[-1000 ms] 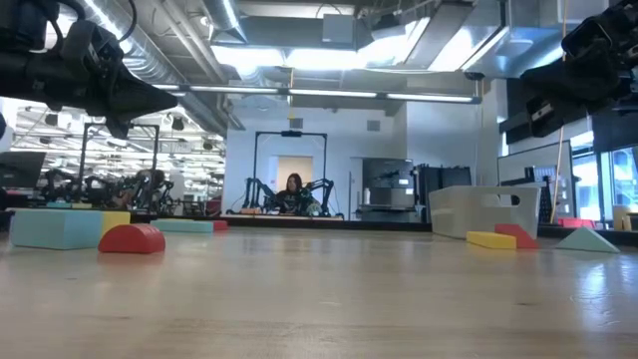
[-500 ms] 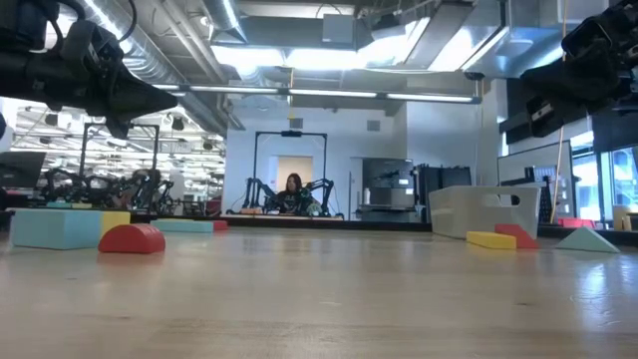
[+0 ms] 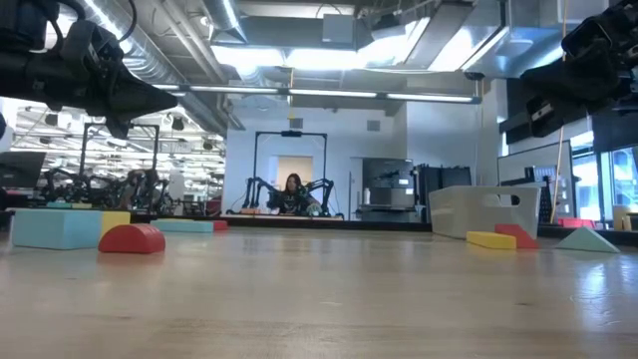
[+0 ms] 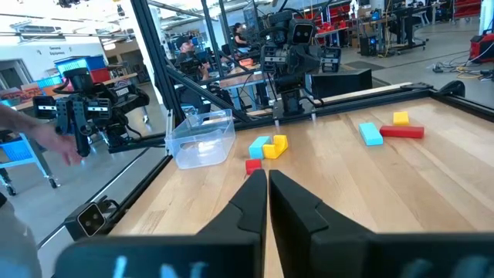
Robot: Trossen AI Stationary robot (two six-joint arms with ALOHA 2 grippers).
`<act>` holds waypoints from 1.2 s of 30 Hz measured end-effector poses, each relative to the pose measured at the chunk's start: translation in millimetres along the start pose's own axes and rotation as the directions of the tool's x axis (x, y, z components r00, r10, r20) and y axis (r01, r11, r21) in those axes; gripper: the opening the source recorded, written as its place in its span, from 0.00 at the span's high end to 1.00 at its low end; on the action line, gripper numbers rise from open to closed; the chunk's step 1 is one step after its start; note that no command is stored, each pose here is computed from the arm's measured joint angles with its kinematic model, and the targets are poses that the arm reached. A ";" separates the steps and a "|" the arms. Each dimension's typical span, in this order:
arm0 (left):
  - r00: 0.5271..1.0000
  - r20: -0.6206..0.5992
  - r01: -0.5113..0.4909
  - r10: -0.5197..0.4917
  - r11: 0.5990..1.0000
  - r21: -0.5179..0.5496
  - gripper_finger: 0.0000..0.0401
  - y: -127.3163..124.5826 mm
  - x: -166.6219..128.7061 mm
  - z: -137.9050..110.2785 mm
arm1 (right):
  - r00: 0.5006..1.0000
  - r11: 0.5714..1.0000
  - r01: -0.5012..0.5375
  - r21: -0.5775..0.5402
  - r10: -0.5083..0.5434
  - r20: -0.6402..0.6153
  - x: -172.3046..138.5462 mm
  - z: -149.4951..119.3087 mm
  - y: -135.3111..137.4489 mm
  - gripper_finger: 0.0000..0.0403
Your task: Sort & place blocks by color
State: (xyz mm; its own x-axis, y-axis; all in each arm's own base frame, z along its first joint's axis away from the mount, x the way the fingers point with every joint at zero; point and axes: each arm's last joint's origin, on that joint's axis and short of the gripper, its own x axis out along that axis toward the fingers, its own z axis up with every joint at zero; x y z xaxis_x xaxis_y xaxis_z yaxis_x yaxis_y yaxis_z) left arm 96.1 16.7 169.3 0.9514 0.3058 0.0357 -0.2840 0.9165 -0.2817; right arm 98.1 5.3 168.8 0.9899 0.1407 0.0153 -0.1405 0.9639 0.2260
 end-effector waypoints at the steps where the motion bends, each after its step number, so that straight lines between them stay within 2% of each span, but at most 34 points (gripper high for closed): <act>1: 1.000 0.000 0.001 -0.001 1.000 0.000 1.00 0.0 0.0 0.0 | 1.000 1.000 0.000 -0.001 0.000 0.000 0.0 0.0 0.0 0.95; 11: 1.000 0.017 0.001 -0.001 1.000 -0.003 1.00 -0.3 0.0 1.5 | 1.000 1.000 0.000 -0.001 0.000 -0.001 0.0 -0.1 0.0 0.95; 15: 0.987 0.156 0.051 -0.038 0.995 -0.081 1.00 -4.0 -1.3 15.1 | 1.000 1.000 0.000 0.000 0.000 0.000 0.0 -0.1 0.0 0.95; 20: 0.928 0.363 0.180 -0.085 0.955 -0.236 1.00 -8.6 -7.1 35.5 | 1.000 1.000 0.000 0.000 0.000 0.000 0.0 0.0 0.0 0.95; 24: 0.857 0.510 0.237 -0.076 0.936 -0.259 1.00 -10.1 -14.1 49.4 | 1.000 1.000 0.000 0.000 0.000 0.000 0.0 0.0 0.0 0.95; 28: 0.802 0.595 0.188 0.049 0.925 -0.329 1.00 -7.3 -19.1 57.4 | 1.000 1.000 0.000 -0.001 0.000 0.000 0.0 -0.1 0.0 0.95; 30: 0.822 0.563 0.170 0.089 0.905 -0.391 0.99 -7.2 -17.3 59.1 | 1.000 1.000 0.000 0.000 0.000 0.000 0.0 0.0 0.0 0.95; 32: 0.869 0.487 0.142 0.088 0.899 -0.414 0.96 -9.7 -13.7 64.3 | 1.000 1.000 0.000 -0.001 0.000 0.000 0.0 -0.1 0.0 0.95; 36: 0.971 0.225 0.012 0.081 0.923 -0.384 0.84 -19.3 -5.5 85.4 | 1.000 1.000 0.000 0.000 0.000 0.000 0.0 0.0 0.0 0.95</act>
State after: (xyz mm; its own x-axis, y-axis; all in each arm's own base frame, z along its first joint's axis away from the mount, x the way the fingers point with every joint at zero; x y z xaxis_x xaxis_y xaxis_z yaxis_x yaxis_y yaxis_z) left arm 86.2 19.4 256.4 0.8740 0.4291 0.2280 -0.2050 0.7511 -0.6276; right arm 98.1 5.2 168.8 0.9900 0.1403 0.0154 -0.1401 0.9639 0.2263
